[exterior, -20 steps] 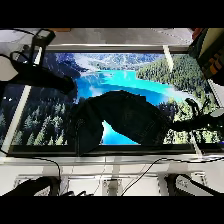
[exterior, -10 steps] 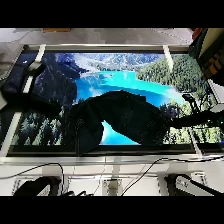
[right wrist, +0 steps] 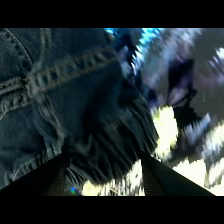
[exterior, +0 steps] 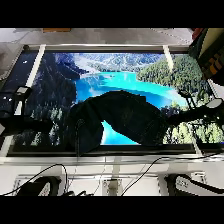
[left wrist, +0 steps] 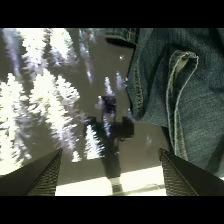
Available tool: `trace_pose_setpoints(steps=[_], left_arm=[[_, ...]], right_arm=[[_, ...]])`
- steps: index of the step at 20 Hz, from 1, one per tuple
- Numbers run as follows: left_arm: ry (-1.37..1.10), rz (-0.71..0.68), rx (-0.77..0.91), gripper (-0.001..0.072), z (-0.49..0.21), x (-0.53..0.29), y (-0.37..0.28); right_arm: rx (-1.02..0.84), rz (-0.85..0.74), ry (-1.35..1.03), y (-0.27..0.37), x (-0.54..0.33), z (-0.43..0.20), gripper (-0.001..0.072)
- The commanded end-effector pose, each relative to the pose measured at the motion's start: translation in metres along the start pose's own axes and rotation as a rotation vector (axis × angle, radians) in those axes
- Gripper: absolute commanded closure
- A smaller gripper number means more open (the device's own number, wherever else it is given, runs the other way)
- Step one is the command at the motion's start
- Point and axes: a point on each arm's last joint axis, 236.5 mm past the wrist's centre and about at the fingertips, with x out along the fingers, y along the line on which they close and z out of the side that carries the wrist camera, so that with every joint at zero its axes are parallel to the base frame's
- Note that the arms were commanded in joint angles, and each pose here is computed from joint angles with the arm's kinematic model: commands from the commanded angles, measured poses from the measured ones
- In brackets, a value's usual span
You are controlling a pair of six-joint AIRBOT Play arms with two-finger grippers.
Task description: Fold the clothes and pants, and hang the long-sleeved shirts on hangers.
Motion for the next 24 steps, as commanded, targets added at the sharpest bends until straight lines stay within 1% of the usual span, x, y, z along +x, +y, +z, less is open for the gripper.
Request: trace_pose_setpoints(steps=[1, 4, 5, 6, 7, 8, 9, 11, 14, 16, 19, 22, 24], left_arm=[[0.008, -0.036, -0.036, 0.0018, -0.006, 0.013, -0.007], [0.010, -0.035, -0.039, 0.0018, -0.008, 0.019, -0.006], [0.005, -0.034, -0.040, 0.0018, -0.008, 0.020, -0.006], [-0.002, -0.031, -0.041, 0.0018, -0.007, 0.021, -0.005], [-0.012, -0.034, -0.045, 0.0018, -0.005, 0.024, -0.006], [-0.018, -0.041, -0.050, 0.0018, -0.005, 0.026, -0.007], [-0.022, -0.057, -0.061, 0.0018, -0.006, 0.030, -0.011], [-0.010, -0.101, -0.088, 0.0018, -0.013, 0.040, -0.021], [0.063, -0.197, -0.151, 0.0018, -0.043, 0.061, -0.045], [0.126, -0.263, -0.201, 0.0018, -0.068, 0.074, -0.062], [0.215, -0.359, -0.276, 0.0018, -0.103, 0.089, -0.088], [0.283, -0.398, -0.317, 0.0020, -0.133, 0.099, -0.101], [0.281, -0.433, -0.328, 0.0020, -0.140, 0.104, -0.110]], right_arm=[[-0.121, -0.042, 0.063, 0.001, 0.026, 0.005, 0.0148], [-0.174, -0.106, 0.149, -0.008, 0.031, -0.006, 0.0149], [-0.173, -0.099, 0.155, -0.006, 0.031, -0.008, 0.0169], [-0.172, -0.089, 0.163, -0.004, 0.031, -0.010, 0.0264], [-0.165, -0.065, 0.171, 0.002, 0.031, -0.012, 0.0435], [-0.157, -0.040, 0.171, 0.008, 0.030, -0.013, 0.0560], [-0.148, -0.012, 0.170, 0.015, 0.030, -0.012, 0.0665], [-0.130, 0.042, 0.146, 0.029, 0.025, -0.005, 0.0669], [-0.102, 0.099, 0.053, 0.047, 0.011, 0.024, 0.0669], [-0.101, 0.107, -0.008, 0.053, 0.001, 0.042, 0.0669], [-0.107, 0.101, -0.032, 0.052, -0.004, 0.051, 0.0669], [-0.106, 0.100, -0.033, 0.052, -0.004, 0.051, 0.0669], [-0.107, 0.100, -0.033, 0.052, -0.004, 0.051, 0.0669]])
